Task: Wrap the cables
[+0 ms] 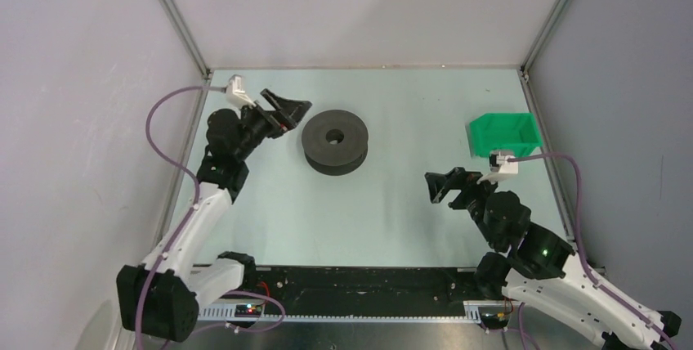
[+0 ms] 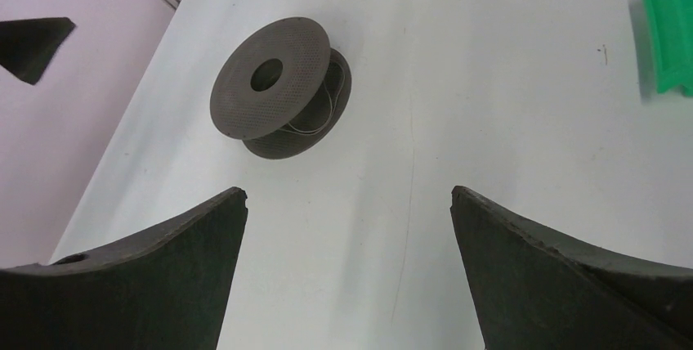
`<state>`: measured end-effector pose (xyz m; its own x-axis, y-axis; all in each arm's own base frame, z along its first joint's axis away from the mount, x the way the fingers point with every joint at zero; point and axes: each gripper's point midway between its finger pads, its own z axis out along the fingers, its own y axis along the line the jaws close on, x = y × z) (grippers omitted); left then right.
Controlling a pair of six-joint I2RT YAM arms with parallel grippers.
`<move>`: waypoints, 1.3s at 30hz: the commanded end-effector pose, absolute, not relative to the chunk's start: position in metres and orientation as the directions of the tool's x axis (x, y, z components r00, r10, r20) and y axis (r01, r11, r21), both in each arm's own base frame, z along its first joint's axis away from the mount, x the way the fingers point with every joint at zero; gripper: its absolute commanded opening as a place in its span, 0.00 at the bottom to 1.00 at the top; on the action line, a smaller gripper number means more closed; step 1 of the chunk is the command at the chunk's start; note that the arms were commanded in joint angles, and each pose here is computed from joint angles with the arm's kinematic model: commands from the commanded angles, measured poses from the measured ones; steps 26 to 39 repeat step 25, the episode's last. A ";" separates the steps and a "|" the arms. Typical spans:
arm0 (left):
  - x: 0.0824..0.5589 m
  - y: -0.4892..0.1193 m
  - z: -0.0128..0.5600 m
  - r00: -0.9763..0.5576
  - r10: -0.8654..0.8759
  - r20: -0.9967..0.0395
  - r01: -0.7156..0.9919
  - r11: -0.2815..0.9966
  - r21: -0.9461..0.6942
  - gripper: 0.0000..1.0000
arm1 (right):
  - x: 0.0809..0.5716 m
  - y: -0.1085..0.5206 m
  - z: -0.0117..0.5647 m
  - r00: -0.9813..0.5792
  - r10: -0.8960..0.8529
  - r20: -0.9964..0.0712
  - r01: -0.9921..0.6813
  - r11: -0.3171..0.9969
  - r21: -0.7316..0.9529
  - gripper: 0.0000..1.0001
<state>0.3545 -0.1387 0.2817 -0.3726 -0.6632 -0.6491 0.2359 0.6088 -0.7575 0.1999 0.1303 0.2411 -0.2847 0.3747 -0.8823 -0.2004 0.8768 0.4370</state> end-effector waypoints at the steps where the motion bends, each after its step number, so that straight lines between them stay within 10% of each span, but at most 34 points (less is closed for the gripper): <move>1: 0.299 -0.178 0.333 -0.363 -0.403 -0.840 0.537 0.646 -0.542 1.00 | 0.198 0.116 0.247 -0.261 0.413 -0.873 -0.155 0.874 0.460 0.99; 7: 0.246 -0.190 0.365 -0.130 -0.269 -0.954 0.694 0.662 -0.281 1.00 | 0.195 0.117 0.259 -0.258 0.419 -0.871 -0.183 0.863 0.470 1.00; 39: 0.229 -0.166 0.361 -0.031 -0.248 -0.968 0.658 0.724 -0.206 1.00 | 0.191 0.116 0.313 -0.241 0.460 -0.855 -0.207 0.836 0.508 0.99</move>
